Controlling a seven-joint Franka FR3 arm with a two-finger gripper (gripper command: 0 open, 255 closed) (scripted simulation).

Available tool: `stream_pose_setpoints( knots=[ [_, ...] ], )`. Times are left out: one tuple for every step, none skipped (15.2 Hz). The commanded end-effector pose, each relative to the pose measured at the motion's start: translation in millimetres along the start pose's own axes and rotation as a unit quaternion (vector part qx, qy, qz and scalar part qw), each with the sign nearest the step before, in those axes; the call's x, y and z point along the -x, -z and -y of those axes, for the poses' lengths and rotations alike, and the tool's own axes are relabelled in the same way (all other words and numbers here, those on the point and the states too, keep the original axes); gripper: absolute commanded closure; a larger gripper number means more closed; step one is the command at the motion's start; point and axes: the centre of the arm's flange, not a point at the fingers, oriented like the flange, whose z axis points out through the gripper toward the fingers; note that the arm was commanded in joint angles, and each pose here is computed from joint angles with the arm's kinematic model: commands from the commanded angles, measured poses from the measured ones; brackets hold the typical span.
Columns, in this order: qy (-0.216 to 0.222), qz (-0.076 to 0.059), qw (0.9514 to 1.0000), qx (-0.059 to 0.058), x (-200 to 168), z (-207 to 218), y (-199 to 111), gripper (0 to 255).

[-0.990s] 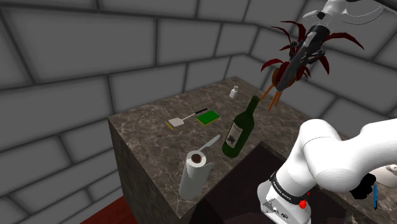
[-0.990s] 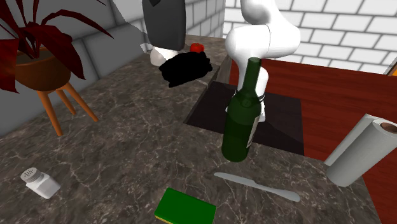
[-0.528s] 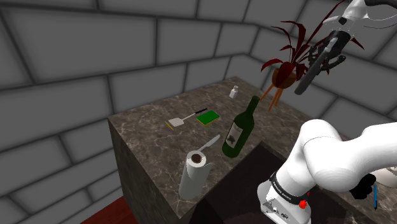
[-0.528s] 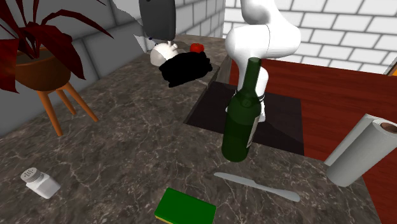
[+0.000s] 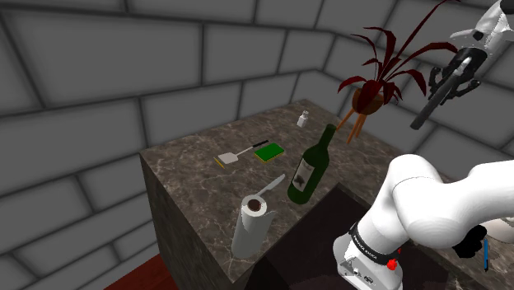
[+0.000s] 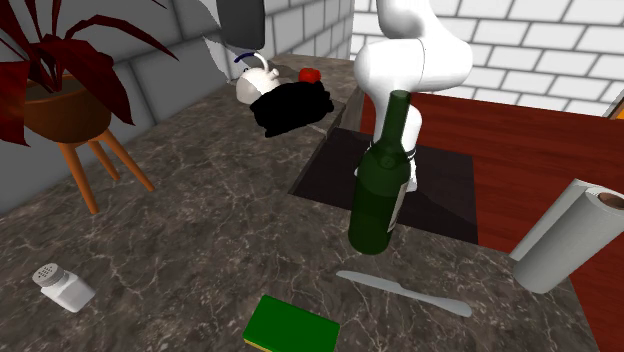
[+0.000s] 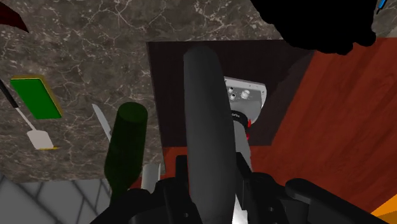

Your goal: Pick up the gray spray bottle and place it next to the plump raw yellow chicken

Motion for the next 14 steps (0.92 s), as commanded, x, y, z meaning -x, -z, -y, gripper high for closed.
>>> stream_pose_setpoints(
  knots=[
    [0.000, 0.000, 1.0000, -0.001, 14.6, 20.7, 9.7, 255],
    [0.000, 0.000, 1.0000, -0.001, 17.9, 25.4, 11.7, 255],
    [0.000, 0.000, 1.0000, -0.001, 20.6, 25.4, 7.2, 255],
    [0.000, 0.000, 1.0000, -0.001, 23.4, 25.4, 2.7, 255],
    [0.000, 0.000, 1.0000, -0.001, 26.1, 25.4, -1.8, 255],
    [0.000, 0.000, 1.0000, -0.001, 28.8, 25.4, -6.4, 255],
    [0.000, 0.000, 1.0000, -0.001, 31.5, 25.4, -10.9, 255],
    [0.000, 0.000, 1.0000, -0.001, 34.2, 25.4, -15.4, 255],
    [0.000, 0.000, 1.0000, -0.001, 37.0, 25.4, -19.9, 255],
    [0.000, 0.000, 1.0000, -0.001, 39.7, 25.4, -24.5, 255],
    [0.000, 0.000, 1.0000, -0.001, 42.4, 25.4, -29.0, 255],
    [0.000, 0.000, 1.0000, -0.001, 45.1, 25.4, -33.5, 255],
    [0.000, 0.000, 1.0000, -0.001, 47.9, 25.4, -38.0, 255],
    [0.000, 0.000, 1.0000, -0.001, 50.6, 25.4, -42.5, 255]
  ],
)
